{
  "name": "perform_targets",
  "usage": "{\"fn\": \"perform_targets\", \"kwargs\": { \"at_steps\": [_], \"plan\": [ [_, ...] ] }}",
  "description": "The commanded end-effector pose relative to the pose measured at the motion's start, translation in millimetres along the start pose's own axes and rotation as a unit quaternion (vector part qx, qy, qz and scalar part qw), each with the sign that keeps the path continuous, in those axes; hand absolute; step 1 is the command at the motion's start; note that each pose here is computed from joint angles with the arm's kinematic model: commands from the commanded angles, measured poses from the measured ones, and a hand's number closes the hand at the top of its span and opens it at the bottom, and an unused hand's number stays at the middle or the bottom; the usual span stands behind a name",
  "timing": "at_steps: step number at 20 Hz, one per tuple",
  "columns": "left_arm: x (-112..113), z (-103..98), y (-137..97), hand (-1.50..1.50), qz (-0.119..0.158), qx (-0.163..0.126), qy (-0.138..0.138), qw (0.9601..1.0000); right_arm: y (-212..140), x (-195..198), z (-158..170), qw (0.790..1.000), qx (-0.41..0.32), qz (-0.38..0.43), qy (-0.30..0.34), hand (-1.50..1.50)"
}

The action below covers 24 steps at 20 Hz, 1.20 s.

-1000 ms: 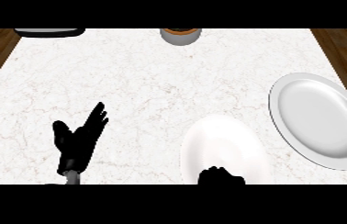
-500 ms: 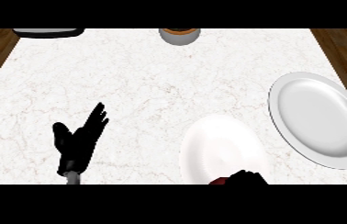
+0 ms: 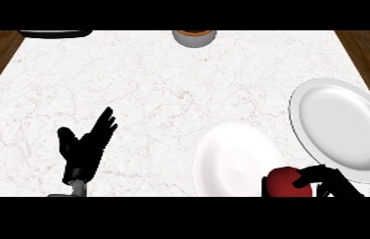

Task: Pick the tomato from the plate and place it in the plate

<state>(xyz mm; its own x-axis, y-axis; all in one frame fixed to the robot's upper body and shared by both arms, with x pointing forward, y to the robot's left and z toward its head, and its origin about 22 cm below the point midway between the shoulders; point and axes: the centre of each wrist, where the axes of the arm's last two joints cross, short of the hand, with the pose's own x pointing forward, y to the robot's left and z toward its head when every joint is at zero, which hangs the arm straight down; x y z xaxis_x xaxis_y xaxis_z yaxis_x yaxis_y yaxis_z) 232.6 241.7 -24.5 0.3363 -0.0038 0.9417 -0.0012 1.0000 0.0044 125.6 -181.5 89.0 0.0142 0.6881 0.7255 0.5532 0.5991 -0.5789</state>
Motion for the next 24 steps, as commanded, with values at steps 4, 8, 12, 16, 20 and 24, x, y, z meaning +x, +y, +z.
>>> {"fn": "perform_targets", "kwargs": {
  "at_steps": [4,8,12,16,20,24],
  "plan": [
    [4,5,-2,0.0,0.001,0.005,0.018,0.9998,-10,-62,-68,0.995,-0.097,0.021,0.018,1.5],
    [2,-14,9,0.0,0.003,0.0,0.011,0.9999,-13,-100,-104,0.991,-0.13,0.036,0.025,1.5],
    [-6,1,5,0.0,-0.011,-0.006,0.023,0.9997,-8,-120,-148,0.99,-0.131,0.022,0.039,1.5],
    [-12,-13,23,0.0,-0.003,-0.002,0.02,0.9998,-15,-158,-165,0.992,-0.12,0.034,0.033,1.5],
    [1,-11,-4,0.0,-0.005,-0.004,0.019,0.9998,-22,-196,-178,0.992,-0.124,0.018,0.025,1.5],
    [-8,-2,-5,0.0,0.0,-0.021,0.017,0.9996,-45,-222,-198,0.983,-0.014,0.117,0.142,-1.5]
  ]
}}
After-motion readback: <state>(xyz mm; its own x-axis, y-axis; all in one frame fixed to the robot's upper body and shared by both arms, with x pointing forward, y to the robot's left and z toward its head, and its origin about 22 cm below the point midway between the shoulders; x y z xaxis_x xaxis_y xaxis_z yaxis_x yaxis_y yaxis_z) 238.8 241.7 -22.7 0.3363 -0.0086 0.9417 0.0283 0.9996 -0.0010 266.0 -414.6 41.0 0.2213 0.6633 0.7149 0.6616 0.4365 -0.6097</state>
